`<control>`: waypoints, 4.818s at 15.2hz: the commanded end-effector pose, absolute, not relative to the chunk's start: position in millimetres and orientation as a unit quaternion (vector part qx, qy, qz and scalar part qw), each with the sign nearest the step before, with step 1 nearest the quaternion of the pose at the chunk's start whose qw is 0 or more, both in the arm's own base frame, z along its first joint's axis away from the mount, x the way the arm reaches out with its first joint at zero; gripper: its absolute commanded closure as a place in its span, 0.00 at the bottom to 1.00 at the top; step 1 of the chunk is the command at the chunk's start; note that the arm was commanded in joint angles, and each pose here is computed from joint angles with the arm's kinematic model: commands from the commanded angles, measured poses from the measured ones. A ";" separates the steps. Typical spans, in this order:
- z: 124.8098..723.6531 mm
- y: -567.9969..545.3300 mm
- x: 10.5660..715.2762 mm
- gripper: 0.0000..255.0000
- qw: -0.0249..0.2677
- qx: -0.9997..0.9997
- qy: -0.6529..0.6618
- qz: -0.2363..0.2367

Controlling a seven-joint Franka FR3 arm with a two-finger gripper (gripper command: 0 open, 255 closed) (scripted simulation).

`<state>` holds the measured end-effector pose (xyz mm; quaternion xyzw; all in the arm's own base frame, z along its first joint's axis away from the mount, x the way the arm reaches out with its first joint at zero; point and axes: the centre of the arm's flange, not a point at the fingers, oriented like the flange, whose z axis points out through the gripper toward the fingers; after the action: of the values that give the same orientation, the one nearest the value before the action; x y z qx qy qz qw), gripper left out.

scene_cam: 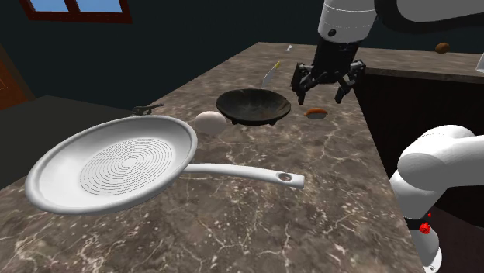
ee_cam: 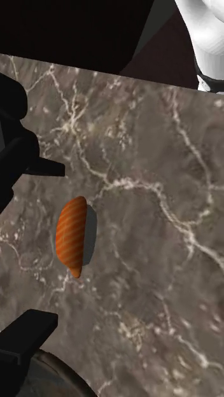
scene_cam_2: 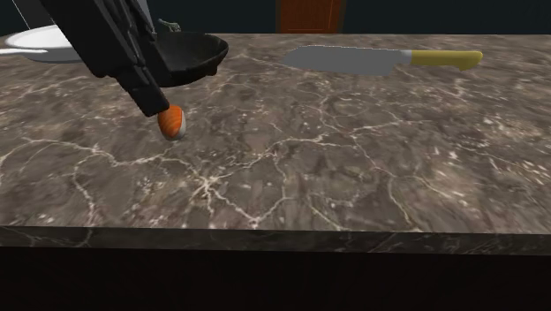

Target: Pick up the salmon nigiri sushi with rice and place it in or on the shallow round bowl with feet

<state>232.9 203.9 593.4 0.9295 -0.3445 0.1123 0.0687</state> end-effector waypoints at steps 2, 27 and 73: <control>577.7 204.2 234.0 0.00 0.070 0.927 -0.350 0.114; 580.6 200.2 237.1 1.00 0.070 0.927 -0.350 0.114; 609.5 326.7 347.3 1.00 0.070 0.927 -0.350 0.114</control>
<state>347.2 327.1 611.8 0.9271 -0.3502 0.1140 0.0704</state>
